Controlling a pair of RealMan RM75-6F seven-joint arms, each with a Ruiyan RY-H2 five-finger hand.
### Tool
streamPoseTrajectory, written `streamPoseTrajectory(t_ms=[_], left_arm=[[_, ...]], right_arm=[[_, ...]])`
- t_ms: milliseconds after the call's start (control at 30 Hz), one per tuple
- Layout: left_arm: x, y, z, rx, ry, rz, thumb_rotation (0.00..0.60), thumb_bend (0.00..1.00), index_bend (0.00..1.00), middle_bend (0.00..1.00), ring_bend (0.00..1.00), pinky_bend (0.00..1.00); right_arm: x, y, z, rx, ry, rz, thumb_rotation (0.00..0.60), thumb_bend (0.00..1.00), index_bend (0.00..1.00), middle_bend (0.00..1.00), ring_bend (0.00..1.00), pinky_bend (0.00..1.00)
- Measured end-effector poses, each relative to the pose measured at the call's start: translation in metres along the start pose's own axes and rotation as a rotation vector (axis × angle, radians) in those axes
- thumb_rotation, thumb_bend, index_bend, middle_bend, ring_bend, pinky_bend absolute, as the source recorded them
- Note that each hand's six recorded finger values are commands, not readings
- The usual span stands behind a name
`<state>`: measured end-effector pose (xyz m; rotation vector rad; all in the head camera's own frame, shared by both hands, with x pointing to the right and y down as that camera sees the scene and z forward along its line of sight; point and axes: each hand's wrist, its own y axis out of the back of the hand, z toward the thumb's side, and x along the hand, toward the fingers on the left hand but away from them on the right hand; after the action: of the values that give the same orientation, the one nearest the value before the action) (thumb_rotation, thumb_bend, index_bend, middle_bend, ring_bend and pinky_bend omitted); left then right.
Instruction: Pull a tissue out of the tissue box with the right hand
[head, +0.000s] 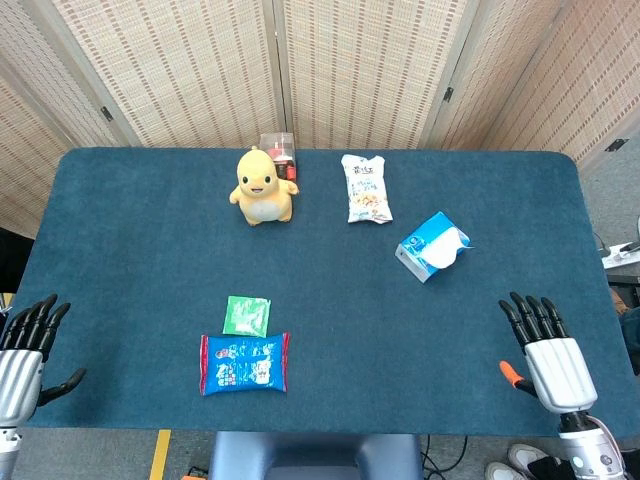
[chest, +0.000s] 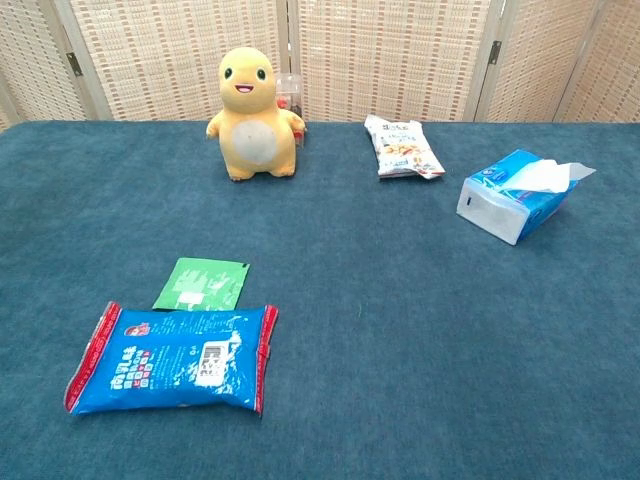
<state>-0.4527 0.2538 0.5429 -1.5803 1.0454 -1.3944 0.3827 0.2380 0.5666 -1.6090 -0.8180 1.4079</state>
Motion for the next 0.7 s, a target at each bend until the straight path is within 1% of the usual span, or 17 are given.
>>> streamPoseTrajectory(t_ms=[400, 600, 700], left_arm=[[0.000, -0.001, 0.001, 0.000, -0.002, -0.003, 0.600, 0.25, 0.00, 0.00, 0.00, 0.14], [0.000, -0.001, 0.002, 0.000, -0.004, -0.002, 0.600, 0.25, 0.00, 0.00, 0.00, 0.14], [0.000, 0.000, 0.001, -0.003, -0.002, -0.001, 0.600, 0.25, 0.00, 0.00, 0.00, 0.14]], right_arm=[[-0.003, -0.002, -0.002, -0.016, -0.001, 0.013, 0.600, 0.17, 0.00, 0.00, 0.00, 0.00], [-0.012, -0.004, -0.004, -0.016, 0.000, 0.008, 0.600, 0.17, 0.00, 0.00, 0.00, 0.00], [-0.021, -0.006, -0.005, -0.017, 0.002, 0.002, 0.600, 0.17, 0.00, 0.04, 0.00, 0.00]])
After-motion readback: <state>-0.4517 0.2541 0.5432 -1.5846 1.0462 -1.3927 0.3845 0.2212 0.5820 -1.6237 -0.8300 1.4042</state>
